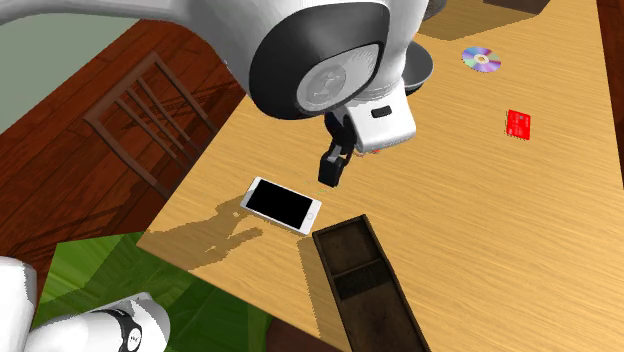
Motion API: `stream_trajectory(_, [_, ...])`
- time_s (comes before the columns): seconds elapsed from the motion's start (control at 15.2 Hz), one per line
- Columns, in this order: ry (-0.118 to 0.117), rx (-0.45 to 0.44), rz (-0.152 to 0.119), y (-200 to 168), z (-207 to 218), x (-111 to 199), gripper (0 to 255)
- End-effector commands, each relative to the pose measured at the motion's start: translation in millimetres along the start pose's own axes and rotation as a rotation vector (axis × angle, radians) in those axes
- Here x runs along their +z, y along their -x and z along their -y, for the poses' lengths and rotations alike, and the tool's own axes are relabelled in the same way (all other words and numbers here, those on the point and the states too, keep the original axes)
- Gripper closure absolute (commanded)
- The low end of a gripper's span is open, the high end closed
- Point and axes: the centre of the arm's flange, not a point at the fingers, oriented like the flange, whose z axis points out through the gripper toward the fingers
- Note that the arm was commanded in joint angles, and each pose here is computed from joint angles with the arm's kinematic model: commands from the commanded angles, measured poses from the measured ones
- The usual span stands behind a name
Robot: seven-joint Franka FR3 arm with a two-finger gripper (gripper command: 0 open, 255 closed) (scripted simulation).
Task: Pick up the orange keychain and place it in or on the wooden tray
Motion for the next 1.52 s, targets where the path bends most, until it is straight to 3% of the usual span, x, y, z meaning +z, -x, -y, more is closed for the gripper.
stream_trajectory(0.0, [-0.001,0.035,0.002,-8,23,10,0])
stream_trajectory(0.66, [-0.005,0.187,0.011,-45,131,64,0])
stream_trajectory(1.12, [-0.005,0.187,0.011,-45,132,101,0])
stream_trajectory(1.45, [-0.005,0.187,0.011,-45,132,104,0])
